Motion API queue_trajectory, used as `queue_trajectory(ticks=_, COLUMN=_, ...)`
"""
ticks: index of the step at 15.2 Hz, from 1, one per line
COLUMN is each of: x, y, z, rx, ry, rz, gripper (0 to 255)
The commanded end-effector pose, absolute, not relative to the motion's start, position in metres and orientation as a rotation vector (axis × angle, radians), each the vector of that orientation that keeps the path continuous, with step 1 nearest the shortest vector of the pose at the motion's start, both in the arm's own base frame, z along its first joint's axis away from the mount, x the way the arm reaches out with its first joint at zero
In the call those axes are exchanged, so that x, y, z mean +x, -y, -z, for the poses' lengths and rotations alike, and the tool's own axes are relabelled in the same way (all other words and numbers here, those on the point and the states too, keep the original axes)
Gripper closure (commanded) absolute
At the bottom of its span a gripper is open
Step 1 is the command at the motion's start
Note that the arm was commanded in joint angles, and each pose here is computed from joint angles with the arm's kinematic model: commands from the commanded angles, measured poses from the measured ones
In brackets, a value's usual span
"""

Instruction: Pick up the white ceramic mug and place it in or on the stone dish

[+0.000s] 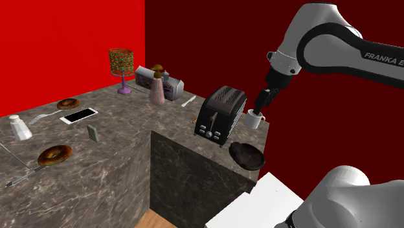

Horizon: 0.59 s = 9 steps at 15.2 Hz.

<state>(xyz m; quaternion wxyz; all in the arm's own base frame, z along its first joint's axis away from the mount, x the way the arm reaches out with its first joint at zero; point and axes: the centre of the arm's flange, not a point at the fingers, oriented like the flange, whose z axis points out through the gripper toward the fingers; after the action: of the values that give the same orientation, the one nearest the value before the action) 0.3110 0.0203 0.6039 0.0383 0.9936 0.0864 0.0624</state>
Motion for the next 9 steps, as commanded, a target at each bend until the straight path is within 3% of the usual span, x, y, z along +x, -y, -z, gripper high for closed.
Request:
queue_trajectory(ticks=1, x=0.311, y=-0.02, z=-0.604, rx=3.047, ry=-0.265, rz=-0.191, gripper=0)
queue_trajectory(ticks=9, x=0.368, y=0.06, z=-0.557, rx=3.072, ry=-0.206, rz=-0.155, gripper=0)
